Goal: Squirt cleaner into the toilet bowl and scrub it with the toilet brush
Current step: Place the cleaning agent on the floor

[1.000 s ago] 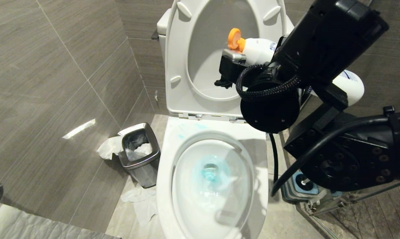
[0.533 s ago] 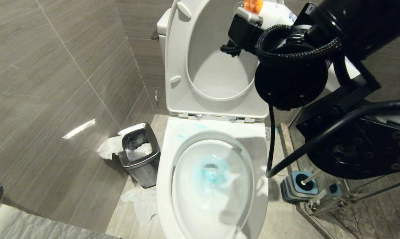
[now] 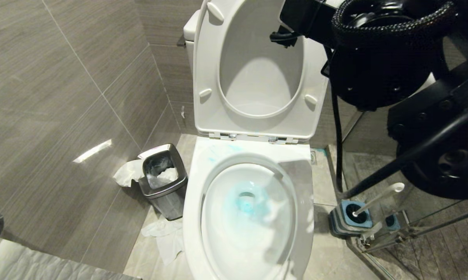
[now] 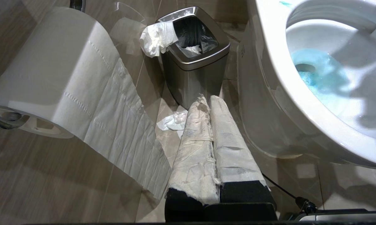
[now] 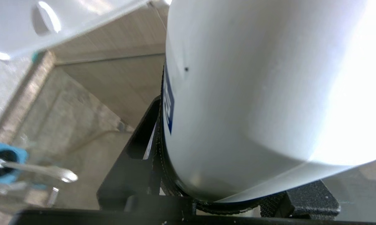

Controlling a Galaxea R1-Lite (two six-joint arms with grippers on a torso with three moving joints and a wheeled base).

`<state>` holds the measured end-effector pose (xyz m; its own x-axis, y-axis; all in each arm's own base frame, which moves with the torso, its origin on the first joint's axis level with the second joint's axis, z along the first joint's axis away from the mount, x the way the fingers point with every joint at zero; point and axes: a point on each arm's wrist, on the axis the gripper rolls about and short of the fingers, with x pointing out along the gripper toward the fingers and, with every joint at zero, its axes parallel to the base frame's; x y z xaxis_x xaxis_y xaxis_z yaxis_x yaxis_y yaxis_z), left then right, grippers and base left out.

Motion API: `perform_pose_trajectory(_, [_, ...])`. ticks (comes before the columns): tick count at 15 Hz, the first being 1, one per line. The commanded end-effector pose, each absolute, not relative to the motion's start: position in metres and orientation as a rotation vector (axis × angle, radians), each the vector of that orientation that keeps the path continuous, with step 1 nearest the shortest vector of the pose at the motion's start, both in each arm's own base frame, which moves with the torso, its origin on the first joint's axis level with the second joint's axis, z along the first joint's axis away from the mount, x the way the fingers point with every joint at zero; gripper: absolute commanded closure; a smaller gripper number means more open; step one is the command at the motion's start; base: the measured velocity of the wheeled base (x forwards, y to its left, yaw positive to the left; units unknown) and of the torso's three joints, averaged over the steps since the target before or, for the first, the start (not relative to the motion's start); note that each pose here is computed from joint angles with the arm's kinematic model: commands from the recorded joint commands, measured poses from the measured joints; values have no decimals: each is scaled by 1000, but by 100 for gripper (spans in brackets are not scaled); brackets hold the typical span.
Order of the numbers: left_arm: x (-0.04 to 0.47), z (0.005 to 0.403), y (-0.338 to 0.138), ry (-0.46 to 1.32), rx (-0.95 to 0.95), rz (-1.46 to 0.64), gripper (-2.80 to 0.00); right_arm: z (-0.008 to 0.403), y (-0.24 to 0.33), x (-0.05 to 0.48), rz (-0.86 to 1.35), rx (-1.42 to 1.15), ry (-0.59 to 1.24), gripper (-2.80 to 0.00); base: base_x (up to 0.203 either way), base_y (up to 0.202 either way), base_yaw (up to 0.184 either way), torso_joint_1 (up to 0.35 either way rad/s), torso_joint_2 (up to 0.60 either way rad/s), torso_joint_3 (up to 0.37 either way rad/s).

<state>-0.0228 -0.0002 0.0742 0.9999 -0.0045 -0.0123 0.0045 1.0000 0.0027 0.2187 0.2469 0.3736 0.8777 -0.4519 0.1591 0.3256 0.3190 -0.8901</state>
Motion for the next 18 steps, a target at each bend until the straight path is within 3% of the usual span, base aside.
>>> perform_pose_trajectory(1, [-23,74,0,15,3,-5,0,385,231,209,-498,-1177,127,0,0,0,0,0,0,0])
perform_pose_trajectory(3, [-23,74,0,15,3,-5,0,379,217,216,-406,-1295,90,0,0,0,0,0,0,0])
perform_pose_trajectory(5, [-23,74,0,15,3,-5,0,364,203,222,-156,-1309,34,0,0,0,0,0,0,0])
perform_pose_trajectory(9, [-23,74,0,15,3,-5,0,367,171,224,67,-813,62,0,0,0,0,0,0,0])
perform_pose_trajectory(13, [-23,74,0,15,3,-5,0,389,105,203,36,-491,63,0,0,0,0,0,0,0])
perform_pose_trajectory(18, [-23,74,0,15,3,-5,0,366,42,184,23,-199,157,0,0,0,0,0,0,0])
